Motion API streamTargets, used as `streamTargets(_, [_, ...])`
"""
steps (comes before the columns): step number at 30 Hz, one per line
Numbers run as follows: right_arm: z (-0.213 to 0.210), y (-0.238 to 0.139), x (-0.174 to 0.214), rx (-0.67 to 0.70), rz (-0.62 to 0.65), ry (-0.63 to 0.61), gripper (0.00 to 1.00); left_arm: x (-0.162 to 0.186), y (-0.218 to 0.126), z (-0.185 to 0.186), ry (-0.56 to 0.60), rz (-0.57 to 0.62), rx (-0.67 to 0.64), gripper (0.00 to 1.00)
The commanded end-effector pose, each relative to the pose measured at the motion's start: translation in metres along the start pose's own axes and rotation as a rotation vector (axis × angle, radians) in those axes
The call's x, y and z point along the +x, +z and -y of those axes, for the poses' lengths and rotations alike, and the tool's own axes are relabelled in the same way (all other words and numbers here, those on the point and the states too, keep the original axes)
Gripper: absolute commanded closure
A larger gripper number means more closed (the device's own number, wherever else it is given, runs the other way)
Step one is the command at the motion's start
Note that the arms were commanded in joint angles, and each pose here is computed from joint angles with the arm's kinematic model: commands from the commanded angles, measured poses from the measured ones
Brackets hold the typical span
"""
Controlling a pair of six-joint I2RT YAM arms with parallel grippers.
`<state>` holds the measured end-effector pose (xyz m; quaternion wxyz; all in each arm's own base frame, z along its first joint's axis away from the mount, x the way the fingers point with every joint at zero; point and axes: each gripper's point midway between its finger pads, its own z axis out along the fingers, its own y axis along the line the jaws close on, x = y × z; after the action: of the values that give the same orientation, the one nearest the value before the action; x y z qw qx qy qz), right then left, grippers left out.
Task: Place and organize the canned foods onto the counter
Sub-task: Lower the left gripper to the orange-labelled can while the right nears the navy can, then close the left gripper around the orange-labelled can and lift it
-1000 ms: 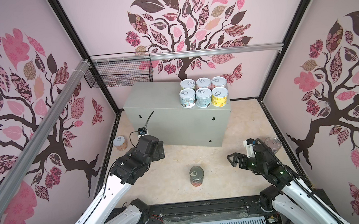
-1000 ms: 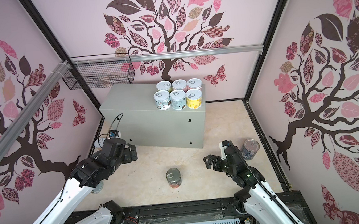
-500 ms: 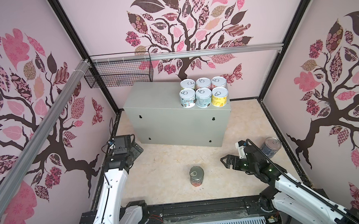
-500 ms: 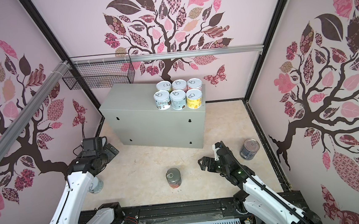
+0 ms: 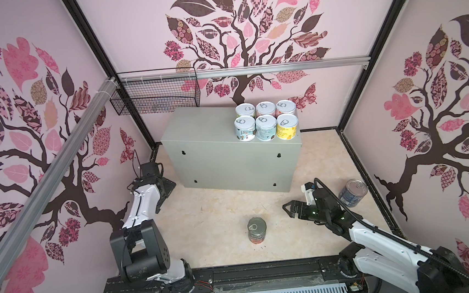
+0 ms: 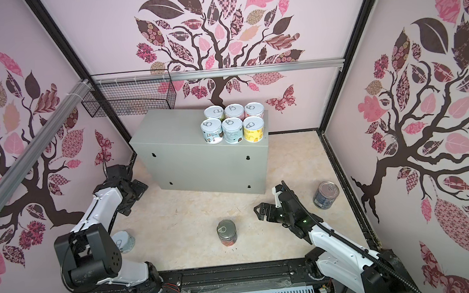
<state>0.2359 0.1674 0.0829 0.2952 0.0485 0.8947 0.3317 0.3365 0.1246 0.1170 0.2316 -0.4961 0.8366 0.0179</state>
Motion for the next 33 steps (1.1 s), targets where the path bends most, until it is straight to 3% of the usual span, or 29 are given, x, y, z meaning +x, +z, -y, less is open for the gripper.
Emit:
streamTargets(1, [-0.019,0.001,-0.013,-0.063,0.032,-0.036,0.00,-0.032,-0.001,0.016,0.007,0.063,0.020,0.02])
streamTargets(19, [-0.038,0.010,0.007,-0.142,-0.031,-0.059,0.00,-0.090,0.066,0.021,0.053,-0.012,-0.086,0.02])
streamTargets(33, [-0.034,0.017,0.011,-0.123,-0.049,-0.058,0.00,-0.096,0.093,0.034,0.095,-0.049,-0.082,0.02])
